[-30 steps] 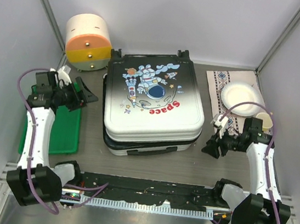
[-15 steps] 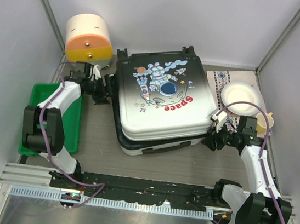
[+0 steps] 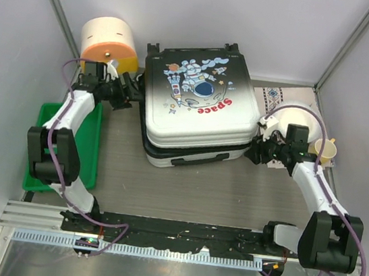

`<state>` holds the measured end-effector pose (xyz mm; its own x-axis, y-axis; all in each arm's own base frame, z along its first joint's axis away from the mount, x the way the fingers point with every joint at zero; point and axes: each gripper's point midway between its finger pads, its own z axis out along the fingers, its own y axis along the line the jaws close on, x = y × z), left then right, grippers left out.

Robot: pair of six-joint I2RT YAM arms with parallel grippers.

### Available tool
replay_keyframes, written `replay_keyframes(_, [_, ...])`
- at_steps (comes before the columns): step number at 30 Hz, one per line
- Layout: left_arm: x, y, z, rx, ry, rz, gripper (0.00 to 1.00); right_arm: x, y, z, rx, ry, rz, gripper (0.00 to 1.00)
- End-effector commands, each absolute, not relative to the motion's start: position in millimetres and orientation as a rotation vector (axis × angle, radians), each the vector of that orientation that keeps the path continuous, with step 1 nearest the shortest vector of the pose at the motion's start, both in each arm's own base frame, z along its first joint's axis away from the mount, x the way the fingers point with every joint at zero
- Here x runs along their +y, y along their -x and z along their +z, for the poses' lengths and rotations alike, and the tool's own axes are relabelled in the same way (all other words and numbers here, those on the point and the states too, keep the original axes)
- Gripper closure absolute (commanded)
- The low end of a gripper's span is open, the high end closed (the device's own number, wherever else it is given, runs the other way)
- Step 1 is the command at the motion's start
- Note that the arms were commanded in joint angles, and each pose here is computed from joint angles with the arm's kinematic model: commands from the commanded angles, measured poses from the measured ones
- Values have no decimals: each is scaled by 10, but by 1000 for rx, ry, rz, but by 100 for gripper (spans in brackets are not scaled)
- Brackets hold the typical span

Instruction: Open, take out, and arrange the luggage

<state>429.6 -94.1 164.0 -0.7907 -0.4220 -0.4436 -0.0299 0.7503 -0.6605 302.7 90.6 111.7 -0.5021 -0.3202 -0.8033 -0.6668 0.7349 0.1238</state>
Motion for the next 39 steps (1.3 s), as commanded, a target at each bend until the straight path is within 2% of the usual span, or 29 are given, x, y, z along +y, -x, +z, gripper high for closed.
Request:
replay_keyframes(1, [-1004, -3968, 2327, 2181, 160, -903, 25, 525, -2920, 1356, 2152, 591, 435, 52])
replay_keyframes(7, [-1014, -3667, 2450, 2127, 189, -916, 18, 319, -2842, 1337, 2131, 450, 440, 35])
replay_keyframes(11, [-1028, -3587, 2500, 2117, 179, -918, 17, 491, -2894, 1345, 2026, 469, 540, 34])
replay_keyframes(26, [-1045, -3446, 2501, 2120, 153, -925, 17, 892, -3202, 1205, 1851, 557, 452, 37])
replay_keyframes(30, [-1046, -3431, 2507, 2121, 145, -920, 17, 842, -3335, 1188, 1842, 551, 403, 49])
replay_keyframes(33, [-1034, -3435, 2491, 2127, 142, -911, 17, 854, -3342, 1177, 1846, 568, 408, 69])
replay_keyframes(34, [-1039, -3437, 2486, 2131, 142, -912, 18, 855, -3328, 1174, 1847, 585, 405, 82])
replay_keyframes(37, [-1027, -3448, 2517, 2124, 132, -902, 18, 811, -3270, 1142, 1856, 636, 363, 99])
replay_keyframes(39, [-1021, -3448, 2532, 2122, 113, -891, 18, 707, -3278, 1156, 1861, 620, 312, 99])
